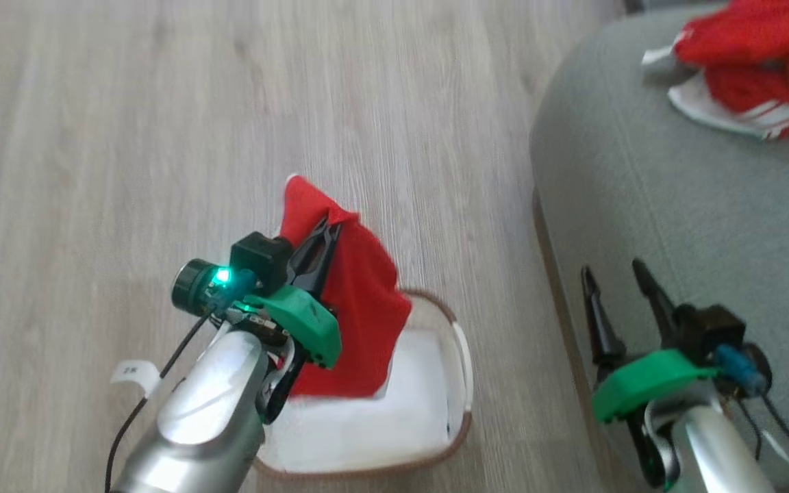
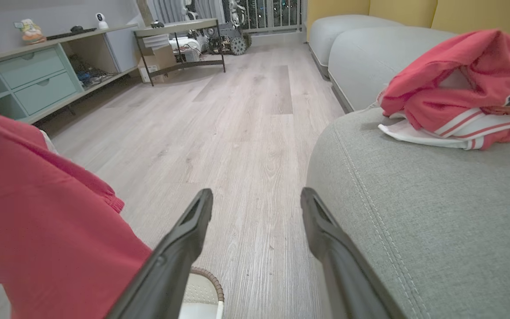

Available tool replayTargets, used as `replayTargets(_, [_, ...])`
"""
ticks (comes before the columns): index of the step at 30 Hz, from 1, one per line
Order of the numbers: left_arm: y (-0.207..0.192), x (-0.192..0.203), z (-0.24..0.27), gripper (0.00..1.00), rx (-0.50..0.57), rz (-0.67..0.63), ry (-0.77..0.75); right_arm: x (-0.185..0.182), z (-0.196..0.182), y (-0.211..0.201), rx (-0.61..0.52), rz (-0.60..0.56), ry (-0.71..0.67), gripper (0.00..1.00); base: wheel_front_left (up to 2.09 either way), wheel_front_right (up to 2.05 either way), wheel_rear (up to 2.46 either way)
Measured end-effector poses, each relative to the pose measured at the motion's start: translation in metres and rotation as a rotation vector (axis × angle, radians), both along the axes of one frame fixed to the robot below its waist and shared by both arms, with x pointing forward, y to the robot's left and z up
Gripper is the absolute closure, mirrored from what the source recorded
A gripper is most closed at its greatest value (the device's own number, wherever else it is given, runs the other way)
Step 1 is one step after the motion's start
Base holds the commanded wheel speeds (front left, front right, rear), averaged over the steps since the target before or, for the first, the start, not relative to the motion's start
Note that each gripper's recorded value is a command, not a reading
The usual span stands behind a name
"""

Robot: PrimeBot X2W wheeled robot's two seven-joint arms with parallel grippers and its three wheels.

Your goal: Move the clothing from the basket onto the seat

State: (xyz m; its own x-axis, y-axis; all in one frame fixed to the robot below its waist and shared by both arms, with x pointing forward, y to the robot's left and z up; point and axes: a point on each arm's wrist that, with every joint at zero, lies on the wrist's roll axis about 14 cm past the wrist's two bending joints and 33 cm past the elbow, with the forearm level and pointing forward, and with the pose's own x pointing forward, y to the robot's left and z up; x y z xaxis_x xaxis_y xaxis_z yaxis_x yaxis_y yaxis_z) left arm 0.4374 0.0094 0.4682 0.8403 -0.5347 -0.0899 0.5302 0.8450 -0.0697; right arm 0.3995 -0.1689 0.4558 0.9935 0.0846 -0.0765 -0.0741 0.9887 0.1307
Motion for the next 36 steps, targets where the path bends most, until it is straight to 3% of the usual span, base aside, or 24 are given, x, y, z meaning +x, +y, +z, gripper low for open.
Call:
replayTargets(10, [0.006,-0.017,0.096,1.00,-0.036,0.030,-0.224,-0.033,0.040,0.016,0.000,0.046,-0.113,0.00,0.00,0.00,0.00])
replayTargets(16, [0.004,-0.017,0.132,1.00,-0.042,0.030,-0.301,-0.039,0.046,0.026,-0.004,0.078,-0.131,0.00,0.00,0.00,0.00])
replayTargets(24, [-0.008,-0.014,0.172,1.00,-0.055,0.004,-0.386,-0.034,0.057,0.060,-0.043,0.187,-0.161,0.00,0.00,0.00,0.00])
replayTargets(36, [-0.014,-0.013,0.185,1.00,-0.057,-0.014,-0.415,-0.002,0.102,0.121,-0.122,0.394,-0.252,0.00,0.00,0.00,0.00])
